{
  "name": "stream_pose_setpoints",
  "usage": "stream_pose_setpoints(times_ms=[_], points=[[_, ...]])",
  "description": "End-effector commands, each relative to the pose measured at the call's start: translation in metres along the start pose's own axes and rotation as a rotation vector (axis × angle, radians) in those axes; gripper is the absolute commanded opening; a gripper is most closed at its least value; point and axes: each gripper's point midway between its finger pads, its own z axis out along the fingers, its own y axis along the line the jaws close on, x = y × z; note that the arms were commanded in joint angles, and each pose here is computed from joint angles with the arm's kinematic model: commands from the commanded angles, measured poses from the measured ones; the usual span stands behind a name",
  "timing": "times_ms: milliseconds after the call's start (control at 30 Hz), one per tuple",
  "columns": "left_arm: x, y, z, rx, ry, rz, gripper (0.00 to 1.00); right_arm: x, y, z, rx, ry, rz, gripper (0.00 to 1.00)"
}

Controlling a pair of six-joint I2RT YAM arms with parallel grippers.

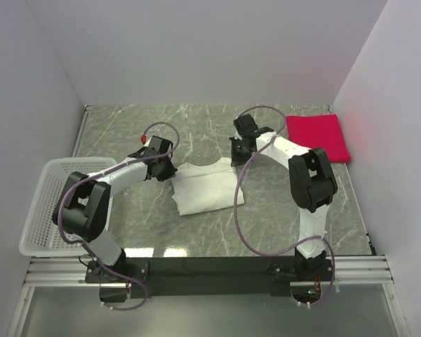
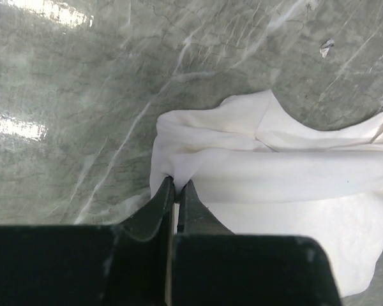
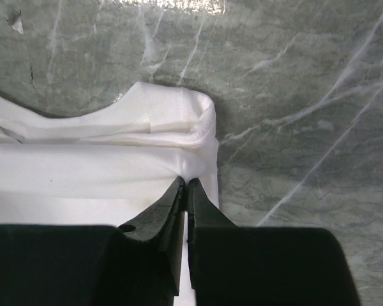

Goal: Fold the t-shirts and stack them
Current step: Fold the tshirt

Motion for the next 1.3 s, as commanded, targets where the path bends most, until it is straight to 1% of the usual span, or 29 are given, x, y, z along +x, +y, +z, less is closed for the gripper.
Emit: stream_pose_setpoints(times_ms=[0,67,100,133,200,233,267,300,367,433,467,500,533,567,600,633,700,733,767,800,867,900,933,1000,1067,1100,1133,1267], points=[[-0.027,0.01,-0.003,-0.054,-0.094,0.026,0.01,-0.035,-0.02,-0.015,0.068,-0.105,0.039,0.07],[-0.028,0.011,0.0,-0.063,-0.094,0.027,0.04,-0.037,-0.021,-0.012,0.069,-0.107,0.045,0.1],[-0.028,0.011,0.001,-0.07,-0.094,0.028,0.05,-0.037,-0.02,-0.011,0.065,-0.106,0.048,0.14],[-0.029,0.013,0.004,-0.077,-0.097,0.028,0.09,-0.039,-0.02,-0.011,0.062,-0.107,0.049,0.17],[-0.029,0.013,0.007,-0.088,-0.1,0.031,0.11,-0.04,-0.021,-0.008,0.064,-0.104,0.051,0.22],[-0.031,0.013,0.009,-0.092,-0.102,0.034,0.15,-0.041,-0.021,-0.008,0.066,-0.108,0.052,0.27],[-0.031,0.013,0.01,-0.094,-0.103,0.038,0.16,-0.044,-0.019,-0.011,0.059,-0.119,0.053,0.34],[-0.033,0.012,0.01,-0.095,-0.106,0.038,0.2,-0.047,-0.019,-0.013,0.054,-0.127,0.056,0.36],[-0.038,0.01,0.007,-0.099,-0.119,0.043,0.23,-0.054,-0.014,-0.025,0.037,-0.16,0.054,0.39],[-0.047,0.002,-0.005,-0.066,-0.146,0.047,0.37,-0.054,-0.013,-0.033,0.04,-0.181,0.057,0.39],[-0.05,-0.001,-0.011,-0.053,-0.157,0.053,0.43,-0.061,-0.005,-0.049,0.0,-0.224,0.051,0.39],[-0.051,-0.002,-0.017,-0.046,-0.162,0.053,0.49,-0.061,0.0,-0.054,-0.026,-0.231,0.046,0.39],[-0.056,-0.007,-0.03,-0.022,-0.186,0.049,0.6,-0.054,0.004,-0.056,-0.048,-0.222,0.039,0.39],[-0.057,-0.008,-0.036,-0.016,-0.195,0.051,0.63,-0.054,0.016,-0.067,-0.108,-0.232,0.021,0.38],[-0.053,-0.005,-0.041,-0.022,-0.19,0.056,0.65,-0.05,0.021,-0.068,-0.131,-0.225,0.008,0.38],[-0.053,-0.011,-0.054,0.005,-0.208,0.061,0.65,-0.043,0.025,-0.071,-0.152,-0.216,-0.006,0.38],[-0.042,-0.006,-0.059,0.008,-0.202,0.065,0.63,-0.033,0.04,-0.073,-0.216,-0.196,-0.038,0.38],[-0.036,-0.011,-0.064,0.038,-0.198,0.077,0.63,-0.026,0.042,-0.069,-0.236,-0.175,-0.042,0.38],[-0.029,-0.011,-0.064,0.049,-0.184,0.082,0.6,-0.024,0.046,-0.067,-0.263,-0.17,-0.044,0.38],[-0.019,-0.014,-0.061,0.073,-0.157,0.096,0.51,-0.019,0.053,-0.066,-0.306,-0.148,-0.047,0.38],[-0.01,-0.016,-0.054,0.091,-0.13,0.122,0.47,-0.02,0.06,-0.058,-0.347,-0.14,-0.046,0.37],[-0.01,-0.021,-0.052,0.107,-0.119,0.131,0.41,-0.018,0.065,-0.057,-0.377,-0.125,-0.048,0.37],[-0.008,-0.023,-0.044,0.107,-0.107,0.14,0.39,-0.022,0.068,-0.049,-0.39,-0.117,-0.043,0.36],[-0.017,-0.034,-0.038,0.115,-0.12,0.167,0.36,-0.026,0.073,-0.041,-0.411,-0.106,-0.042,0.36],[-0.02,-0.033,-0.019,0.075,-0.107,0.189,0.33,-0.034,0.078,-0.026,-0.431,-0.087,-0.04,0.36],[-0.029,-0.035,-0.007,0.054,-0.107,0.184,0.3,-0.046,0.082,-0.026,-0.441,-0.103,-0.043,0.36],[-0.033,-0.035,0.0,0.044,-0.103,0.183,0.29,-0.043,0.08,-0.01,-0.436,-0.074,-0.034,0.35],[-0.053,-0.043,0.029,0.043,-0.088,0.163,0.3,-0.06,0.067,0.018,-0.413,-0.073,-0.004,0.34]])
